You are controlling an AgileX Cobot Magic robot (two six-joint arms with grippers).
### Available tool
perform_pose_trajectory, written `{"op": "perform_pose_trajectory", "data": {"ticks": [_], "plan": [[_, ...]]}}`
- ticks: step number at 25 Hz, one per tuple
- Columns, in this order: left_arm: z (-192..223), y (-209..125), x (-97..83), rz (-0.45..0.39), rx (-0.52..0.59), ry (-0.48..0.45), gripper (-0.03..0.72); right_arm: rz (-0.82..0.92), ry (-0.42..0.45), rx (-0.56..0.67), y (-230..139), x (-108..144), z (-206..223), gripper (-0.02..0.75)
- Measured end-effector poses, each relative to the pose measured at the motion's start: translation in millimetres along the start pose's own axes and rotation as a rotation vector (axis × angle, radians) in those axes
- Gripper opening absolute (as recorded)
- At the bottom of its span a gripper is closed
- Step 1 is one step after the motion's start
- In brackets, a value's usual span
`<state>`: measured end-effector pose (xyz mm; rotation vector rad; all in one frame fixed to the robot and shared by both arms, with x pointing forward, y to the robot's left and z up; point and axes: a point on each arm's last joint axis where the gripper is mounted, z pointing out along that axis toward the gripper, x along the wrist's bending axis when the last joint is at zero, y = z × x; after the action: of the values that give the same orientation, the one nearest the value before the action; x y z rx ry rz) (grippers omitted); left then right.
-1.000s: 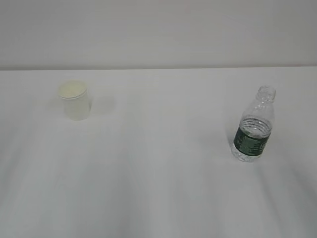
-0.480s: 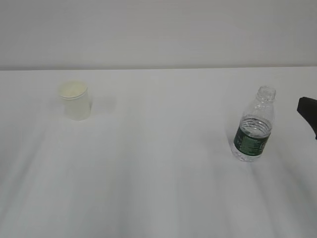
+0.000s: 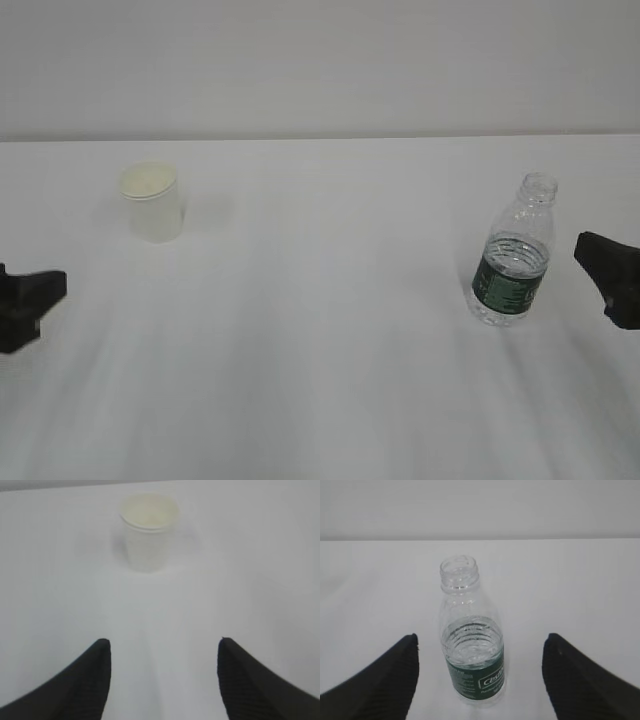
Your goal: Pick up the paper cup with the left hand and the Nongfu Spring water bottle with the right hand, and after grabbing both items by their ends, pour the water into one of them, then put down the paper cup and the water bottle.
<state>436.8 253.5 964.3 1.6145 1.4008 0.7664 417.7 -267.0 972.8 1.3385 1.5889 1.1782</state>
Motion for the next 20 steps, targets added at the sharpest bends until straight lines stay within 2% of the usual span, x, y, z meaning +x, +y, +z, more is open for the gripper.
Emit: {"op": "perform_pose_trajectory", "data": {"ticks": [4,7,10,12,16,20], "plan": [[-1,-40,-10.1,0.012,0.007,-0.062,0.472,0.009,0.007,-0.001,-12,0,2,0.574],[-9,-57,-9.3,0.016,-0.058,-0.077,0.472,-0.002,0.025,-0.004,-23,2,1,0.574],[-14,-57,-7.5,0.006,-0.172,-0.079,0.471,-0.031,0.065,-0.025,-29,5,2,0.574],[-14,-55,-7.5,0.002,-0.211,-0.080,0.471,-0.049,0.098,-0.032,-34,8,3,0.574],[-10,-57,-9.1,0.014,-0.220,-0.097,0.471,-0.050,0.138,-0.026,-47,12,5,0.573],[-5,-64,-9.5,0.023,-0.178,-0.101,0.470,-0.037,0.148,-0.032,-59,13,3,0.573]]}}
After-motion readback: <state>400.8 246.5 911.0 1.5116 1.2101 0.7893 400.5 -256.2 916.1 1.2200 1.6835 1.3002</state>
